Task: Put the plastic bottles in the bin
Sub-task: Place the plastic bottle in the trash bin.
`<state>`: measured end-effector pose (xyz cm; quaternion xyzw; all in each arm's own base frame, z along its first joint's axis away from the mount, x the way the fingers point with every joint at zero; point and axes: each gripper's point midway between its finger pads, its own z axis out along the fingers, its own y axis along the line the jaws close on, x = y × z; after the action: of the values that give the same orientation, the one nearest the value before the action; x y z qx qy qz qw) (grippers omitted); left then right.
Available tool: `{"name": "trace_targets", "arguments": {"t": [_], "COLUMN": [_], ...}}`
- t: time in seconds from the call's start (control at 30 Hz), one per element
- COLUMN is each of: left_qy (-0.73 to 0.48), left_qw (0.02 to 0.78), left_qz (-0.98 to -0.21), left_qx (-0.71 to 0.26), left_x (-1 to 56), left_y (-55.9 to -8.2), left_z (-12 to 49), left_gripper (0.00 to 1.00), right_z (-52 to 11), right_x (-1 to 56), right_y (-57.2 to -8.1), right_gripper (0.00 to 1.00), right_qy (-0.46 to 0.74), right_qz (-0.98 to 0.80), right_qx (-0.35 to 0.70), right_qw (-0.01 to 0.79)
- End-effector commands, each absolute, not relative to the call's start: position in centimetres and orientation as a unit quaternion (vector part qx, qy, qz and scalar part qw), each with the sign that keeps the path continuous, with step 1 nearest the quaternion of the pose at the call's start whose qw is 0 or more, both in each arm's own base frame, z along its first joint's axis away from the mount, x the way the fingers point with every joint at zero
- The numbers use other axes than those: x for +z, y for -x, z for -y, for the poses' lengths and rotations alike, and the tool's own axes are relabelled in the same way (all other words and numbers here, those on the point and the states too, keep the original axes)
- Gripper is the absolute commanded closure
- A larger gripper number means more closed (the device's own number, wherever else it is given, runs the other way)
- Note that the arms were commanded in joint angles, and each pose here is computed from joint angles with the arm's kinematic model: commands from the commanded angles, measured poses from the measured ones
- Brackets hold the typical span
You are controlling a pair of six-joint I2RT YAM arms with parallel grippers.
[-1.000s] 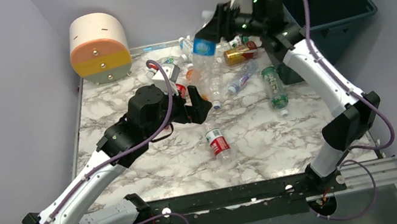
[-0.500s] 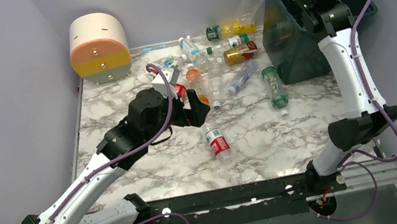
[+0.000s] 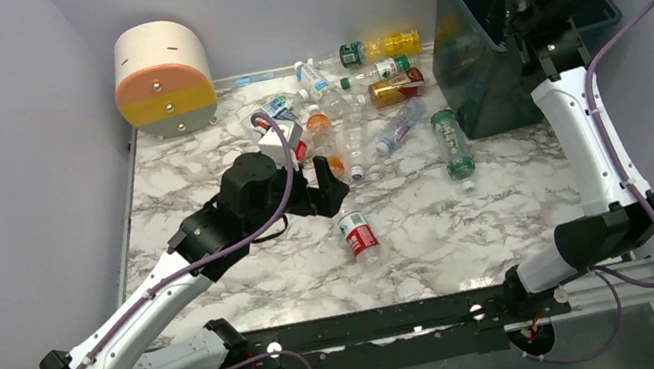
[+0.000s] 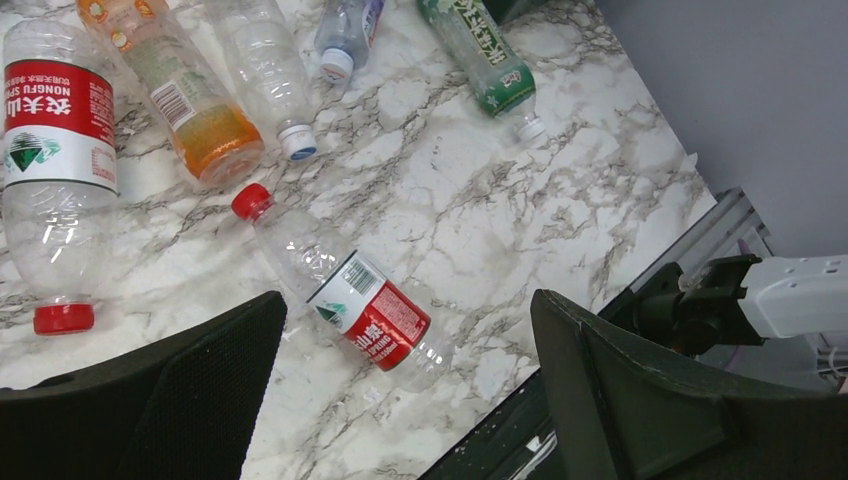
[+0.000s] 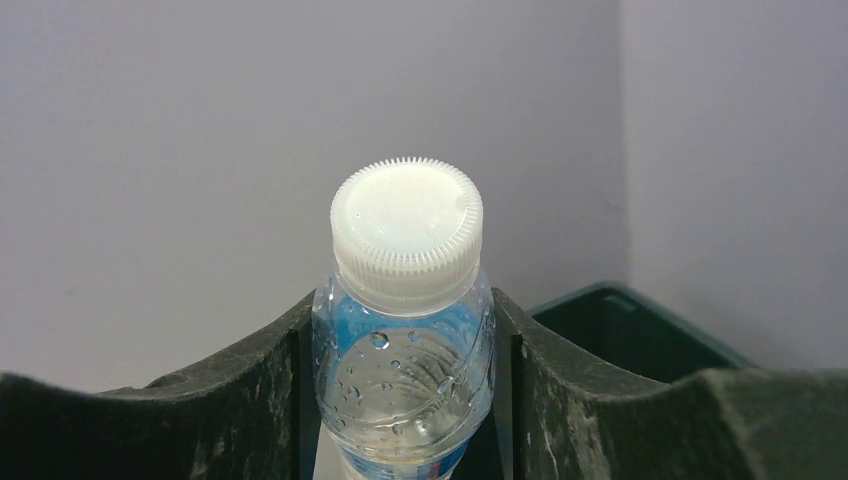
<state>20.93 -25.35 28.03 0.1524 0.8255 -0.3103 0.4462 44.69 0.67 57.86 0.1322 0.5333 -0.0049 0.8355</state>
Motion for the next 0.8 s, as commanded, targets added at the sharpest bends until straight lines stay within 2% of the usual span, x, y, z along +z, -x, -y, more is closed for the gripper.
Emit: {"name": "trace_targets", "arguments": {"t": [0.0,0.3,0.53,0.57,0.63,0.7,0.77], "left_qy": [-0.155,-0.166,-0.164,-0.163,-0.161,-0.16,-0.159], "left_qw": [0.448,0.437,0.421,0.415,0.402,0.389,0.38], "left_qz": [-0.813,-0.816,-0.83,-0.834,-0.843,-0.851,-0.857], "left_qx": [-0.337,-0.34,-0.328,-0.324,-0.318,-0.312,-0.311], "left_x": [28.7,28.1,26.5,26.1,25.3,24.5,23.9], "left_y": [-20.7,-20.7,-20.8,-20.8,-20.9,-20.9,-20.9], "left_z": [26.1,26.8,26.8,26.9,27.1,27.2,27.4], "left_gripper": [0.01,0.01,0.01,0.01,0.01,0.01,0.01], "right_z": [4.1,8.5,11.3,11.4,11.6,11.5,10.8], "right_x": [59.5,54.1,47.8,46.6,44.9,43.8,43.5], "right_y": [-43.0,-46.0,-51.7,-52.5,-53.6,-54.2,-54.5], "right_gripper": [0.43,0.43,0.4,0.38,0.27,0.23,0.09], "right_qy": [-0.21,-0.257,-0.274,-0.277,-0.279,-0.279,-0.267], "right_qz": [-0.472,-0.515,-0.595,-0.609,-0.632,-0.646,-0.653], "right_qx": [-0.111,-0.166,-0.145,-0.139,-0.129,-0.118,-0.101], "right_qw": [0.849,0.801,0.741,0.73,0.712,0.7,0.701]}}
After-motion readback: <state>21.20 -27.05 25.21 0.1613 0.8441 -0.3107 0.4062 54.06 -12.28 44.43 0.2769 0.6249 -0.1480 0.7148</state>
